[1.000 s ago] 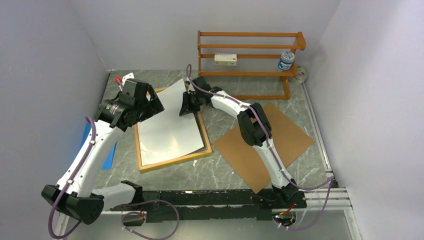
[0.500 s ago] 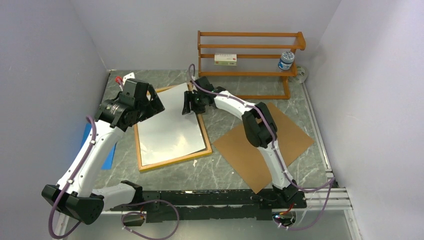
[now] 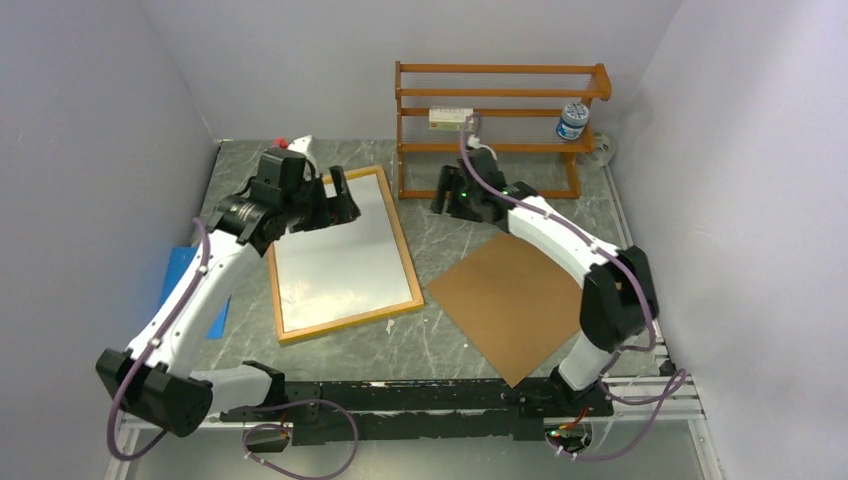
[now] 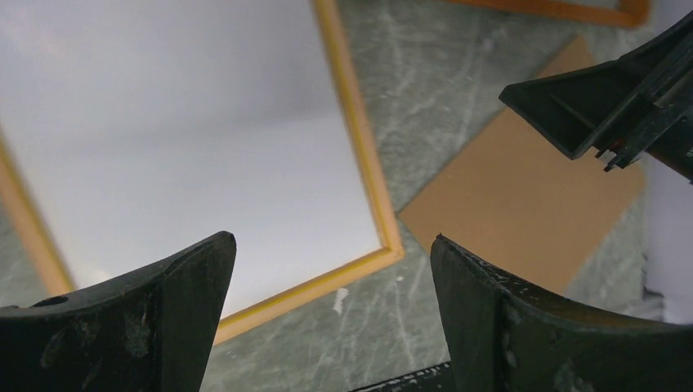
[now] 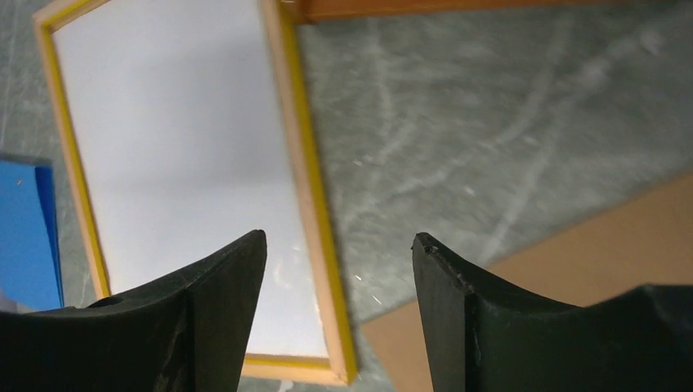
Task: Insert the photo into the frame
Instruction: Move the photo frame item to the center of the board.
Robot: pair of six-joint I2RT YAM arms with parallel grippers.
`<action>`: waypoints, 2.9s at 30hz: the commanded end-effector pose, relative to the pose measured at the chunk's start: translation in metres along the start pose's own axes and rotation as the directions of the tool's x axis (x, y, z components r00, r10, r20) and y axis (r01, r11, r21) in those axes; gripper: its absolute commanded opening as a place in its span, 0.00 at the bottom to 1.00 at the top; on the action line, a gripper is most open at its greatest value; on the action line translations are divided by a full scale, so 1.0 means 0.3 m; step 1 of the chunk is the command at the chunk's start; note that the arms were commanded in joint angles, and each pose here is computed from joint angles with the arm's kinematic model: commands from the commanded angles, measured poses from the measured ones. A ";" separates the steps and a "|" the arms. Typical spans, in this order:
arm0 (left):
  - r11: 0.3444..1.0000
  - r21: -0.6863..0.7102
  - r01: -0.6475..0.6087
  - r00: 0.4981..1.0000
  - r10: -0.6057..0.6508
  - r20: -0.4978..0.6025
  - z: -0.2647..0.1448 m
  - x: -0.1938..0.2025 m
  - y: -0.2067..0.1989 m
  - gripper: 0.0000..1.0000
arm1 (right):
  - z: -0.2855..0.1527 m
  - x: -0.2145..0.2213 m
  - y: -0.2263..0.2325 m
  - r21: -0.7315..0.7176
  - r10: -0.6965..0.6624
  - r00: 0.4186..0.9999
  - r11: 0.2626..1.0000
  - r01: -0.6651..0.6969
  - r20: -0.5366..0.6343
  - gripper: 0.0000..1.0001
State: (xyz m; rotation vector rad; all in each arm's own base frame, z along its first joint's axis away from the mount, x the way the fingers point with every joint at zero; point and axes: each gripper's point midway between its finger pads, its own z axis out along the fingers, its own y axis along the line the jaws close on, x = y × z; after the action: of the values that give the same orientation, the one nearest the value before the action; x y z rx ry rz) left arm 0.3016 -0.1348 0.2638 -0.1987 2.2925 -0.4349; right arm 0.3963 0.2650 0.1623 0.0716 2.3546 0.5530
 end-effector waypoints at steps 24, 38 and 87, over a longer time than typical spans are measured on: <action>0.831 0.466 -0.304 0.812 0.482 -0.330 0.649 0.521 -0.630 0.94 | -0.579 0.624 -0.906 0.724 0.641 0.724 0.369 -0.583 0.256 0.97; 0.842 0.463 -0.275 0.736 0.495 -0.462 0.772 0.723 -0.536 0.94 | -0.492 0.757 -0.906 0.699 0.757 0.612 0.310 -0.645 0.229 0.99; 0.828 0.547 -0.124 0.731 0.449 -0.514 0.451 0.609 -0.582 0.79 | -0.396 0.688 -0.691 0.425 0.816 0.574 0.495 -0.758 0.073 0.86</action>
State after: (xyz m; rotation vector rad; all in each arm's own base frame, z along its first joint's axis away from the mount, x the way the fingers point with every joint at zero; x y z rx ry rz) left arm 0.2998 -0.3850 0.0956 0.6773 2.6756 -0.9662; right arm 0.1585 0.0355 0.0181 1.4571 2.4573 0.1588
